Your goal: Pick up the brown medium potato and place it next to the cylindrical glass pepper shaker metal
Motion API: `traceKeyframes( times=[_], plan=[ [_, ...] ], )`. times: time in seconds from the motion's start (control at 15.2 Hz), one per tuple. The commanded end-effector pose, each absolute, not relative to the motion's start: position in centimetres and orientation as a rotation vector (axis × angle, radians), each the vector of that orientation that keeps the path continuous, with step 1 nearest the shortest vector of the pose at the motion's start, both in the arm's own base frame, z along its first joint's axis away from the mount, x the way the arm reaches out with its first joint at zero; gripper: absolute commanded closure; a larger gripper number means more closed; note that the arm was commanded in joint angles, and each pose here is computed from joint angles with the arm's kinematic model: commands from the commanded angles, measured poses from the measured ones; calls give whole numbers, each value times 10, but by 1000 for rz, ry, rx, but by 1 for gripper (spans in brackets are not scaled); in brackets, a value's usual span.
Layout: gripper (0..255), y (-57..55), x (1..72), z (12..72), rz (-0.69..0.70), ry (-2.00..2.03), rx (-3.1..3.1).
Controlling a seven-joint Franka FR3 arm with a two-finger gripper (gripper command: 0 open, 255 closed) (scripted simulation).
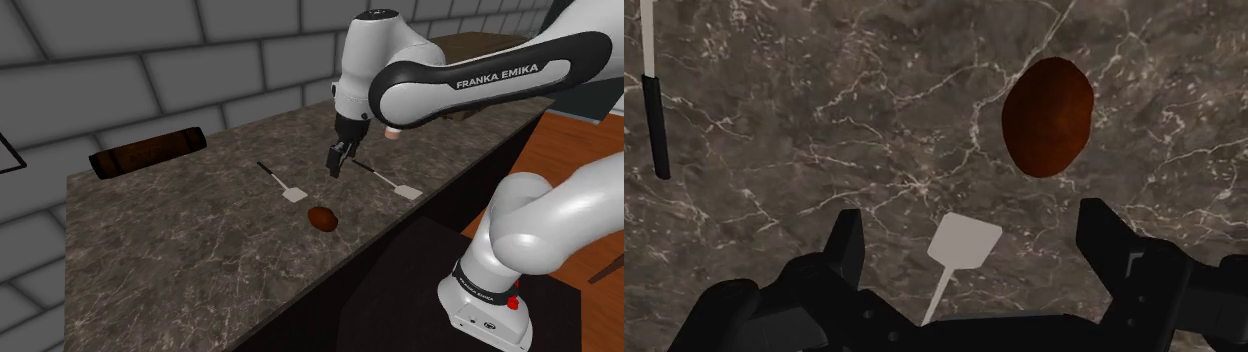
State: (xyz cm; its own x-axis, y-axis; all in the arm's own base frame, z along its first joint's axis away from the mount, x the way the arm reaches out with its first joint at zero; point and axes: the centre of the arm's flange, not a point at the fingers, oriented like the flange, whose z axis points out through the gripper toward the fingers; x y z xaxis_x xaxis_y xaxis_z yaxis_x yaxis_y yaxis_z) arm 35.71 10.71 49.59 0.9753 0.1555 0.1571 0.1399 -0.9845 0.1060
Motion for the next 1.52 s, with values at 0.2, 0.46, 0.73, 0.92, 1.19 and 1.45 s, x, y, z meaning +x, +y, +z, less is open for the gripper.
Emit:
traceKeyframes(
  times=[0.2, 0.46, 0.73, 0.92, 1.19, 1.45],
  plan=[
    [0, 136, 371, 438, 221, 323, 3036],
    [0, 161, 379, 394, 193, 400, 3039],
    [0, 168, 382, 371, 185, 422, 3039],
    [0, 167, 384, 355, 185, 422, 3039],
    [0, 167, 386, 341, 185, 422, 3039],
    [0, 167, 386, 341, 185, 422, 3039]
  ],
)
